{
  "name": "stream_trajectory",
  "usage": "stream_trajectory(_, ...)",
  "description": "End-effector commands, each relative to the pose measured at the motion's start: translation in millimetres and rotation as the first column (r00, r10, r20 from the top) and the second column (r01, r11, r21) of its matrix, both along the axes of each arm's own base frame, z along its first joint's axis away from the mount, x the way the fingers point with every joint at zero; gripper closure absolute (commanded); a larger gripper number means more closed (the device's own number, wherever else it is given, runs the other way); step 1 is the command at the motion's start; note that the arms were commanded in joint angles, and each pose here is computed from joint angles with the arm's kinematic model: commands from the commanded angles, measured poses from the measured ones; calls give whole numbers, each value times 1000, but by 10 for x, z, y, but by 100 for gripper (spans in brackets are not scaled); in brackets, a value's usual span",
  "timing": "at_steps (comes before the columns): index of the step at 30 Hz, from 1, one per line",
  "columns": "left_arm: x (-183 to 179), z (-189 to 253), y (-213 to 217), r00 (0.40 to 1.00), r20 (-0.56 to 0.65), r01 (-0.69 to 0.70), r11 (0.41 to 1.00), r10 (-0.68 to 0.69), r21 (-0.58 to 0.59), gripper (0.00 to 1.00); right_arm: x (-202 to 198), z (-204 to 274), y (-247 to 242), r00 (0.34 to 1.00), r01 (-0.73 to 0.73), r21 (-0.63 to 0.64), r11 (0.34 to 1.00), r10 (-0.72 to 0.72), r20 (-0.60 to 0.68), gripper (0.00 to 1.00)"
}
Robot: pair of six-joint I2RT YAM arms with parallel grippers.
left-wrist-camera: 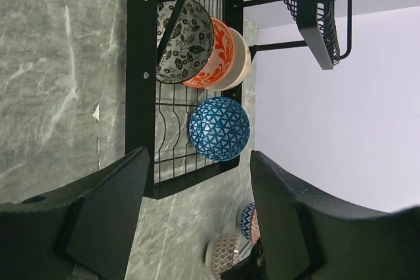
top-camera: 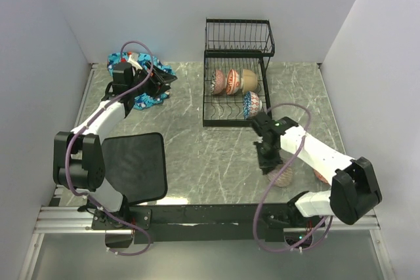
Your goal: Load the bowls into the dish rack
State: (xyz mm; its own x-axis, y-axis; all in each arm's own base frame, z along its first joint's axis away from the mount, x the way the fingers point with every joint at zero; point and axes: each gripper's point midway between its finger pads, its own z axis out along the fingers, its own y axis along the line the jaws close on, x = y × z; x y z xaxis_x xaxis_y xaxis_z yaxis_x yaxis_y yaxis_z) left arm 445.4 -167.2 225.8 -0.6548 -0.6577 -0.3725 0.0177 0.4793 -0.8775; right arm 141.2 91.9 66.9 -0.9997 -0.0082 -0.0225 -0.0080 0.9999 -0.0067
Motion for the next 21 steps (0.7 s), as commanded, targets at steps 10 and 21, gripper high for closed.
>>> stream_trajectory(10,-148,407,328,990,135,-38,999,36,12,31,380,504,1483,729,-639,107,762,555,400,100)
stream_trajectory(21,-325,453,529,983,168,-69,997,71,-22,30,434,462,1673,338,-845,-266,464,849,405,100)
